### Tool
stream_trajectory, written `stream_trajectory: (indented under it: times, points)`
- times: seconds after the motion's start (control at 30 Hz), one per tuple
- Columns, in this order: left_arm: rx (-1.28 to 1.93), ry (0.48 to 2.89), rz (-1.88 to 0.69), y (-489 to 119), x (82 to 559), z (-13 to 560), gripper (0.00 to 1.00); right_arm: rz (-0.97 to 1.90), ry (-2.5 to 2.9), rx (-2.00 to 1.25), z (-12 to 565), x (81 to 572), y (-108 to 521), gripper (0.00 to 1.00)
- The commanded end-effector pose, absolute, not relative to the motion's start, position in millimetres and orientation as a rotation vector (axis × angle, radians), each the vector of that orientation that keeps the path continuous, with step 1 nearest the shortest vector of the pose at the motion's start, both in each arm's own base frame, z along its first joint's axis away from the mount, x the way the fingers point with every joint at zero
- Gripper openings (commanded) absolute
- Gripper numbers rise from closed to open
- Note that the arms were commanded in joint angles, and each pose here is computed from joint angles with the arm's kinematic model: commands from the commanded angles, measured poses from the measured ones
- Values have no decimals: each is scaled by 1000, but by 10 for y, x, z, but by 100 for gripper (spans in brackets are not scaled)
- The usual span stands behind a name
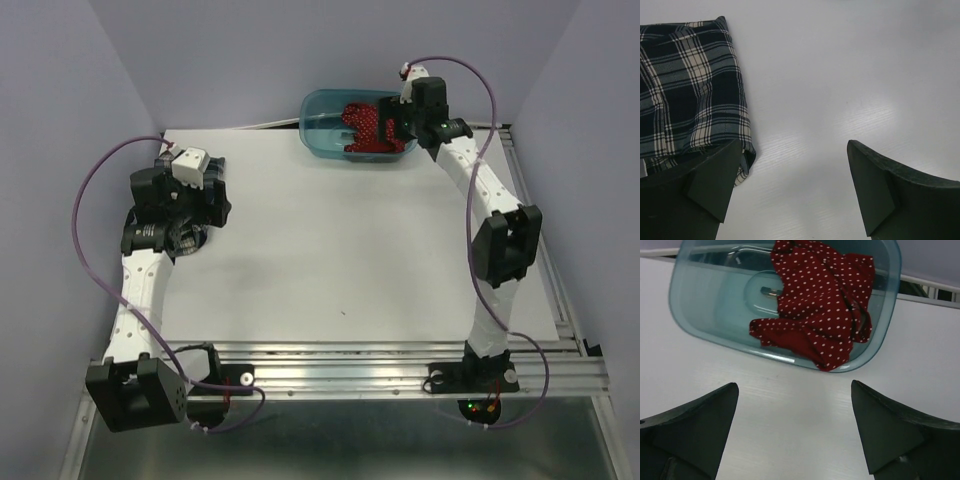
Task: Fold and stack the skirts
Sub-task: Grab the skirt from the pile
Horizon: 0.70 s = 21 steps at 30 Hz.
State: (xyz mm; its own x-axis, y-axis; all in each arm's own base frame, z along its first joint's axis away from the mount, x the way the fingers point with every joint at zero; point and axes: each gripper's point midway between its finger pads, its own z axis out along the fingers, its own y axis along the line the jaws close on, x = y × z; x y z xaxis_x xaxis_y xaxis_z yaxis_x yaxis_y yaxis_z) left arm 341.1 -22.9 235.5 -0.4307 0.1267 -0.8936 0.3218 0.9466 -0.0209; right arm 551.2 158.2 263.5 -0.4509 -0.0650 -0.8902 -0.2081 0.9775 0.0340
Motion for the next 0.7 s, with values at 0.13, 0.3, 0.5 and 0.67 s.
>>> stream_trajectory:
  times: [0.13, 0.3, 0.5, 0.67]
  points:
    - [320, 1980, -238, -262, 3446, 2430, 99, 236, 2013, -59, 2404, 6262, 1190, 95]
    - [303, 1998, -243, -253, 3477, 2356, 99, 383, 2102, -116, 1751, 6372, 1392, 91]
    - [296, 2012, -236, -233, 3467, 2296, 99, 460, 2069, -121, 1595, 6446, 1461, 88]
    - [295, 2012, -219, -210, 3468, 2280, 99, 473, 2060, -108, 1568, 6492, 1479, 81]
